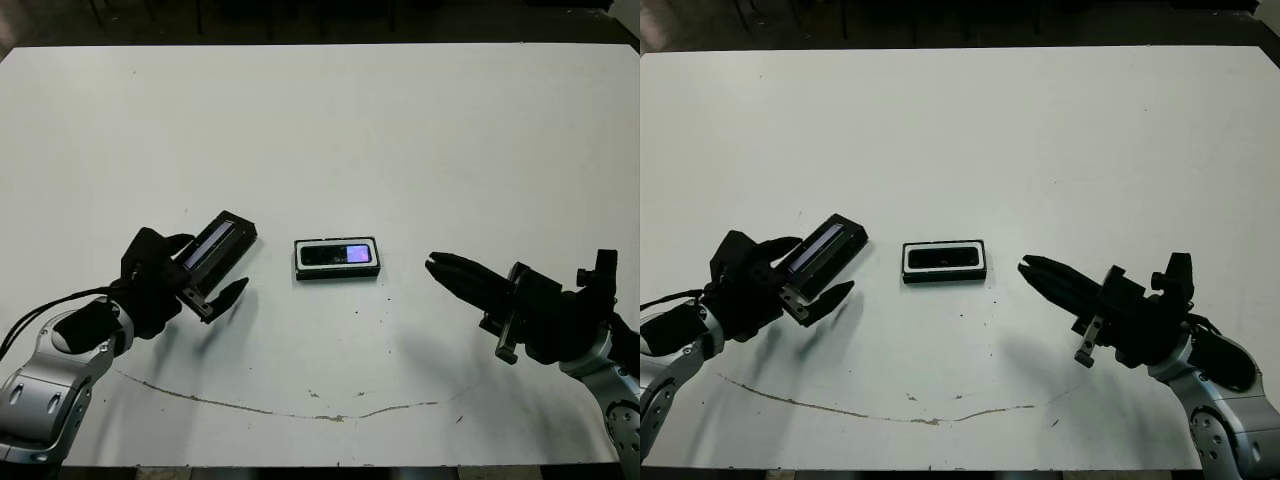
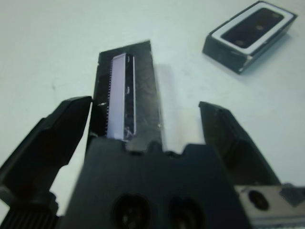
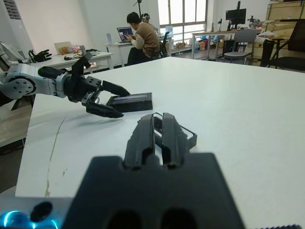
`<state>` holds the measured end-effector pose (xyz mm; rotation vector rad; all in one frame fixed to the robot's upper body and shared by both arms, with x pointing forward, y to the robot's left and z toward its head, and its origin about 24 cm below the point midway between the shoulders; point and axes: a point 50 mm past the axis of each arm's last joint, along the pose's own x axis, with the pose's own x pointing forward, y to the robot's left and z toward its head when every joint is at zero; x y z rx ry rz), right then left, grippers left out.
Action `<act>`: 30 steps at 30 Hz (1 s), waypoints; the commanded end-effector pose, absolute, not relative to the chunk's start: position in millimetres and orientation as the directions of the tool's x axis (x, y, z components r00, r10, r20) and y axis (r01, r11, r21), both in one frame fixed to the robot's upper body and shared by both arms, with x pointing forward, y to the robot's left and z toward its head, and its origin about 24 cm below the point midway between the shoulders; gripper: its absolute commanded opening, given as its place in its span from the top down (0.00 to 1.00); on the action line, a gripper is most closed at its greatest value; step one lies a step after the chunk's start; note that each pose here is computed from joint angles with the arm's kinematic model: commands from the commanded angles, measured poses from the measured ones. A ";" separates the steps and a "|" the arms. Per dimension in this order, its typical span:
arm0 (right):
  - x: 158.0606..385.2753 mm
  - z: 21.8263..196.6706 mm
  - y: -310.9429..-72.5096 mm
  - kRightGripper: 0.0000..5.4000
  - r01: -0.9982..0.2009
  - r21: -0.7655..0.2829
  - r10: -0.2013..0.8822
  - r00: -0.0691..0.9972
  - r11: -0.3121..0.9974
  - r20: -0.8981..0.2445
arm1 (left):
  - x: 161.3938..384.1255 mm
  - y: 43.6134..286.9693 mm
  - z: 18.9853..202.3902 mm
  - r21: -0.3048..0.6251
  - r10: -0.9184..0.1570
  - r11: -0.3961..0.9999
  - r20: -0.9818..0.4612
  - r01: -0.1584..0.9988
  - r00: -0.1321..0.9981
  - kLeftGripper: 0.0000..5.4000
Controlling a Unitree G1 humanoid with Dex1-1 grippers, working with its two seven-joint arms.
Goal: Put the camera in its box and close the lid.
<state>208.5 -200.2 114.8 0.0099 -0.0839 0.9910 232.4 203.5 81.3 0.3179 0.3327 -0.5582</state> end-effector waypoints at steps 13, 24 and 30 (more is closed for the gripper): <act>208.9 110.2 -204.9 1.00 -0.828 -0.066 0.831 0.554 0.557 0.057 | 231.0 205.9 67.9 0.206 -0.405 0.830 -0.417 0.519 0.814 0.00; 208.2 109.6 -206.4 1.00 -0.835 -0.023 0.835 0.549 0.550 0.042 | 229.2 202.0 61.1 0.153 -0.363 0.874 -0.424 0.461 0.830 0.18; 207.4 111.9 -206.9 1.00 -0.834 -0.021 0.834 0.550 0.552 0.046 | 231.9 203.8 55.0 0.140 -0.401 0.845 -0.471 0.516 0.785 0.39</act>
